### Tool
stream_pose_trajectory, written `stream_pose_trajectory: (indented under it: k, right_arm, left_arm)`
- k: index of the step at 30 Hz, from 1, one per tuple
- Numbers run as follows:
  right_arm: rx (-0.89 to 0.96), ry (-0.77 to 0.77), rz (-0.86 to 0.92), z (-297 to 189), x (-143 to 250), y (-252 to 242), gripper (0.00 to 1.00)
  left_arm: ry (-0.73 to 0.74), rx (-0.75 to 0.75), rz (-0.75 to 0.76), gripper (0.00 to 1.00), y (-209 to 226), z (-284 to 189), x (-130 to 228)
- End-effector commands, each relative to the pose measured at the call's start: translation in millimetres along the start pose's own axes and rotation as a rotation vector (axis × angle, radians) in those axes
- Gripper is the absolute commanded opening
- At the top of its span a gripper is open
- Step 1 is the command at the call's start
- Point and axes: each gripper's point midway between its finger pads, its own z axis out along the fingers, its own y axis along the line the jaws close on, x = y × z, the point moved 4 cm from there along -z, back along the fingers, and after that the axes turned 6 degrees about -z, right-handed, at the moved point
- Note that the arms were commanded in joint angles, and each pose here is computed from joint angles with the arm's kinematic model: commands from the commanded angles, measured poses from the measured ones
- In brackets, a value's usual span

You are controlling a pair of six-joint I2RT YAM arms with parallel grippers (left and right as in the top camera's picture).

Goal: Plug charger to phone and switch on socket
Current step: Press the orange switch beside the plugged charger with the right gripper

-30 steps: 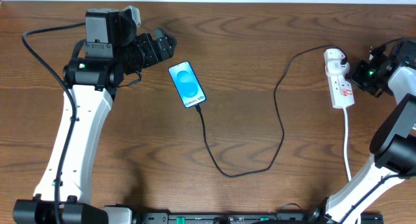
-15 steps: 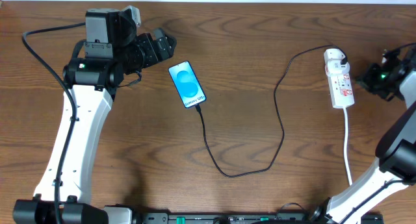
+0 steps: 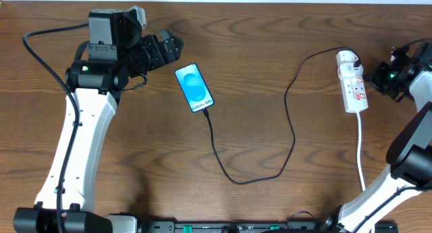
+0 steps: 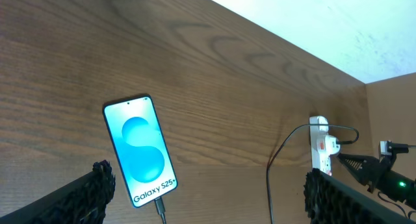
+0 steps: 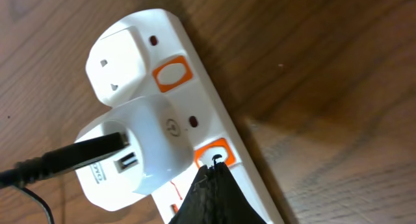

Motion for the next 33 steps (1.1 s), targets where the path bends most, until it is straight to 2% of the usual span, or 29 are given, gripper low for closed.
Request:
stream_pose_trajectory:
  k: [1,25,33]
  right_arm:
    - [0.003,-0.006,-0.038,0,-1,5,0.01]
    - [-0.025,0.004,0.010,23,3,-1,0.01]
    - [-0.050,0.018,-0.062,28,6,9,0.01]
  left_arm:
    - [-0.007,-0.007,-0.003,0.95,1,-2,-1]
    - [-0.007,-0.007,-0.004,0.95,2,-2,-1]
    - [-0.007,-0.007,-0.004,0.95,2,-2,-1]
